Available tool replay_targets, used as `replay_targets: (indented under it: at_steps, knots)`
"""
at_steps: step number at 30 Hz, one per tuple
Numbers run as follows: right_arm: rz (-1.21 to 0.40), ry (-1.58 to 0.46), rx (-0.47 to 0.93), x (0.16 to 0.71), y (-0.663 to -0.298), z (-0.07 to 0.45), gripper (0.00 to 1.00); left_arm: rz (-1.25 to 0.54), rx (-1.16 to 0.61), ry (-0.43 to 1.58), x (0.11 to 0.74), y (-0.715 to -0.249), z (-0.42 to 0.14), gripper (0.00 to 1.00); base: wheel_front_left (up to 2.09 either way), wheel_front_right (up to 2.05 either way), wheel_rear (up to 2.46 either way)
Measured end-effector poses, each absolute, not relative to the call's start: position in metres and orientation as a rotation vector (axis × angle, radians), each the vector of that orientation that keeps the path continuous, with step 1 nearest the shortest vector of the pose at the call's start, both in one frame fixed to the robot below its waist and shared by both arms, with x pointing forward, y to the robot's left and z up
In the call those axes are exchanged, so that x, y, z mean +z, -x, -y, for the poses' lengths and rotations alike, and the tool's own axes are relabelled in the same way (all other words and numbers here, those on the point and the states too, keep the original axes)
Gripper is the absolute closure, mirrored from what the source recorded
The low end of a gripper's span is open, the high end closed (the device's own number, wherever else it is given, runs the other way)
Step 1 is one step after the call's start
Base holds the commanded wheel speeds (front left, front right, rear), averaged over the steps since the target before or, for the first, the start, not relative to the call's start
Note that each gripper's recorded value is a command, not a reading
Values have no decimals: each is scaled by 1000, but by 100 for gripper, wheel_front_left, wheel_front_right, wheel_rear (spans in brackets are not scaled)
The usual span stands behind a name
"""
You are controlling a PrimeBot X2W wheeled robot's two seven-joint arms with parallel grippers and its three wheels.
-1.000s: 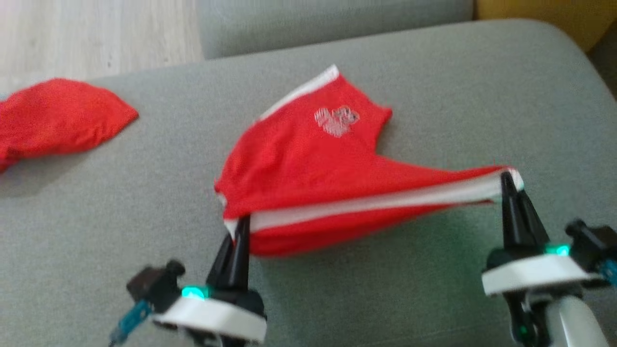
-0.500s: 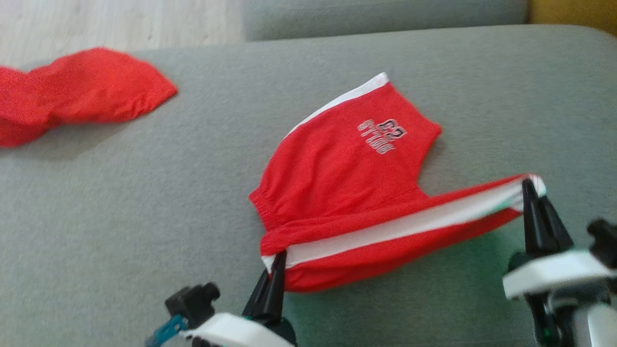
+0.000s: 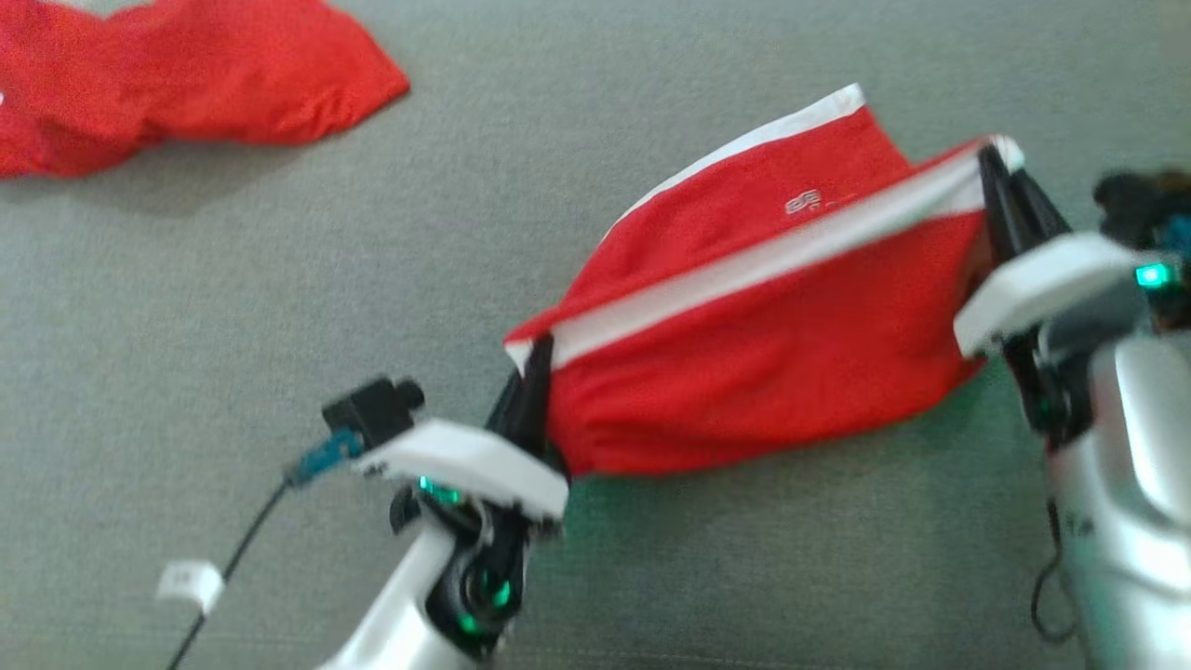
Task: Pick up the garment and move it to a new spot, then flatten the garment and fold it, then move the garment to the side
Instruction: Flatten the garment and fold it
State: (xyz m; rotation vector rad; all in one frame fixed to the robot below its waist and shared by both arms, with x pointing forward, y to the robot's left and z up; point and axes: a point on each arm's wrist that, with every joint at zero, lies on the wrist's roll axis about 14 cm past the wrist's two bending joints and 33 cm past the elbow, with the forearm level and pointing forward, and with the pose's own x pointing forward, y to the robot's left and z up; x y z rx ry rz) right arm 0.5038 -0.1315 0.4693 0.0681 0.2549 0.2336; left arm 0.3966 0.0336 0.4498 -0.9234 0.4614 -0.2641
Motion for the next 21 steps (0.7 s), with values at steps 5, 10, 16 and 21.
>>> replay_targets:
  at_steps: [5, 10, 16, 21]
  knots:
    - [-321, -44, 284, 452, -537, 112, 100, -485, -221, 959, 443, -421, -39, 100, 0, 0, 0]
    - [-383, -18, 309, 433, -560, 100, 100, -492, -188, 989, 435, -430, -41, 100, 0, 0, 0]
    - [-416, 9, 325, 424, -578, 91, 100, -490, -160, 1004, 431, -434, -44, 100, 0, 0, 0]
    - [-432, 26, 325, 419, -582, 89, 0, -490, -157, 963, 431, -436, -42, 0, 0, 0, 0]
